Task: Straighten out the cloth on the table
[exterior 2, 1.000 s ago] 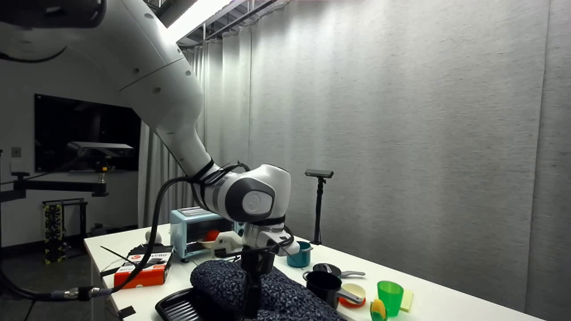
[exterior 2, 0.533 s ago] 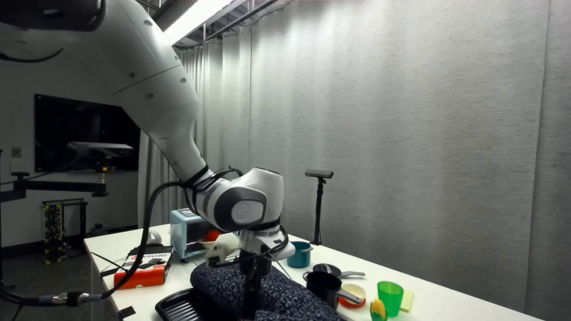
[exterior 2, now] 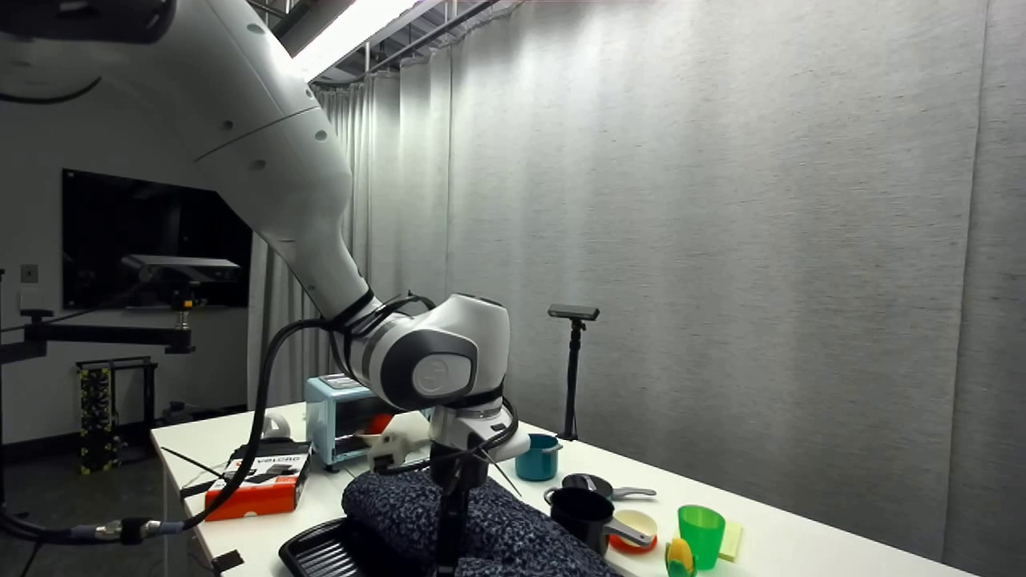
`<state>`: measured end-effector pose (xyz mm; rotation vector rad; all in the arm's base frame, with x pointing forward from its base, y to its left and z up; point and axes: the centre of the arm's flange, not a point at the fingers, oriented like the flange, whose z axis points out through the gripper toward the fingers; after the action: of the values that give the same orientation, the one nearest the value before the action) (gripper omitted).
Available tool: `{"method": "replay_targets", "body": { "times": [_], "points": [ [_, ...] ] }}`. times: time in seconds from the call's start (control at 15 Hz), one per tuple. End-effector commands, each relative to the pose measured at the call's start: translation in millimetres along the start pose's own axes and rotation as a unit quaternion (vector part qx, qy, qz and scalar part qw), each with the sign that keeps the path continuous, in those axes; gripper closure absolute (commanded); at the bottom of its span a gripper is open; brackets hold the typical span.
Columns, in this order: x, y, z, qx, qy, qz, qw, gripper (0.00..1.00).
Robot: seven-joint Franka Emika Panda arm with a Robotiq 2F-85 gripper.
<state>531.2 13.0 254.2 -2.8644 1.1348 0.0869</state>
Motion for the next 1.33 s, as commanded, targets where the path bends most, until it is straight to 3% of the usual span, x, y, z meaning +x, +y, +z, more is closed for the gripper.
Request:
{"method": "replay_targets", "body": {
  "times": [0.0, 0.27, 0.47, 0.8, 1.13, 1.2, 1.27],
  "points": [
    [0.0, 0.0, 0.0, 0.0, 0.0, 0.0, 1.0, 0.0],
    [-7.0, 21.9, 11.2, -0.041, -0.009, 0.021, 0.9989, 0.0],
    [0.7, 60.3, 10.7, -0.047, 0.006, 0.061, 0.997, 0.0],
    [22.3, 119.0, 16.7, -0.039, 0.005, 0.146, 0.9885, 0.0],
    [35.2, 143.0, 62.0, -0.023, 0.056, 0.165, 0.9845, 0.0],
    [36.3, 144.1, 69.1, -0.027, 0.067, 0.163, 0.984, 0.04],
    [37.5, 145.8, 73.7, -0.028, 0.077, 0.159, 0.9838, 0.26]
  ]
}}
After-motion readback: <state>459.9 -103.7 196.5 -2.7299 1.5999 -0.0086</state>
